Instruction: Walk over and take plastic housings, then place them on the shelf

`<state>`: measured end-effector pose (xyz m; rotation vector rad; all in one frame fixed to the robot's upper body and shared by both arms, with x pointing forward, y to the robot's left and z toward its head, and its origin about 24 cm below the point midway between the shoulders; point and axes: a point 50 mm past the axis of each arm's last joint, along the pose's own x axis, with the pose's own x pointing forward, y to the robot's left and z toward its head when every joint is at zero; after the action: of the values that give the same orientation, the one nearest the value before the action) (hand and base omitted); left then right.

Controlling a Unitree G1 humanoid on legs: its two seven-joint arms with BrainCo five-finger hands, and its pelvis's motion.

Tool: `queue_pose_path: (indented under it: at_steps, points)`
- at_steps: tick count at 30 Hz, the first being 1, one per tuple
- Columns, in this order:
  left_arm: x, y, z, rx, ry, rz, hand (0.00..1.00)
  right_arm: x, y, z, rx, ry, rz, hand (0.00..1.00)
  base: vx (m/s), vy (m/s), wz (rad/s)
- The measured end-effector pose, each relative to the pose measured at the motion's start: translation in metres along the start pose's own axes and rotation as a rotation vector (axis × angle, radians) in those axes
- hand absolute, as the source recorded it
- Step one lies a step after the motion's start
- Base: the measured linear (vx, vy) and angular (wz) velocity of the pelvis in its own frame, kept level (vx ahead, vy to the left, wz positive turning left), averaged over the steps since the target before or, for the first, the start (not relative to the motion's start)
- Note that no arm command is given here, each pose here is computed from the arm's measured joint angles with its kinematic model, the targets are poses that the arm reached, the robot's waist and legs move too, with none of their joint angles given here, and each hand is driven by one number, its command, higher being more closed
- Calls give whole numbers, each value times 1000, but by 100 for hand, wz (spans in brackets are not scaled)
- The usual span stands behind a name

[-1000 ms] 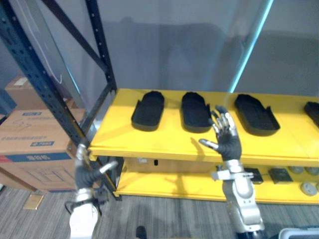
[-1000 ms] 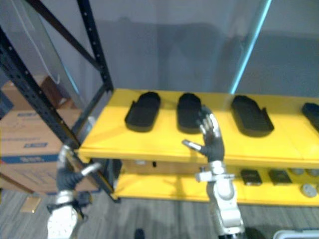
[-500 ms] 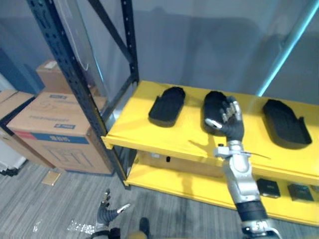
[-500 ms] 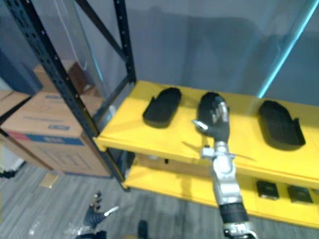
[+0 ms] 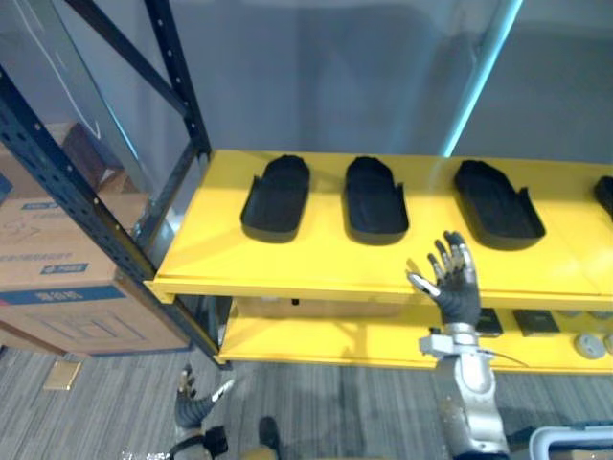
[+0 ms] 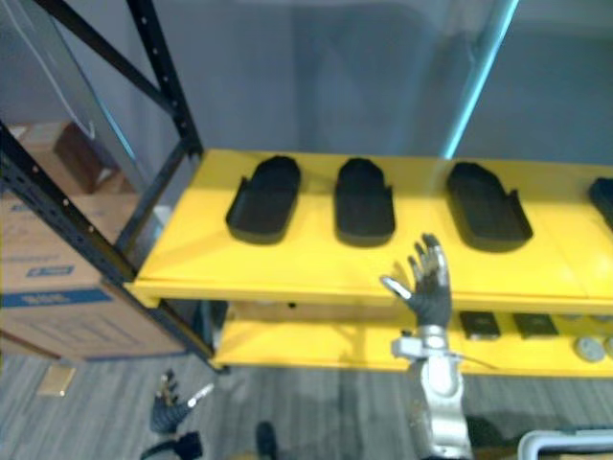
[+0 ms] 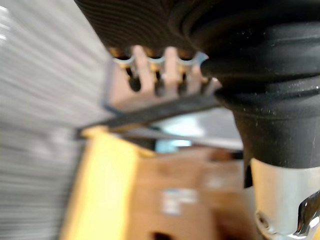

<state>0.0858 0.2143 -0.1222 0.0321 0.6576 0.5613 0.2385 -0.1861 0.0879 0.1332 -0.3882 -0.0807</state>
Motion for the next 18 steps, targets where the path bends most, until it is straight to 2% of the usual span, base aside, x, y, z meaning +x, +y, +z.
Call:
queue_pose_path:
  at_steps: [2, 7, 13, 18]
  points:
    - [-3, 15, -20, -15, 99, 82, 0, 21, 9, 20, -96, -111, 57, 0, -88, 14, -8]
    - [-8, 36, -35, -14, 189, 185, 0, 26, 17, 43, -146, -219, 93, 0, 17, 24, 15]
    - [-5, 40, -36, 2, 216, 197, 0, 32, 36, 47, -150, -244, 206, 0, 69, 27, 8]
    - [0, 41, -34, -25, 233, 211, 0, 64, 45, 41, -139, -204, 240, 0, -2, 0, 14]
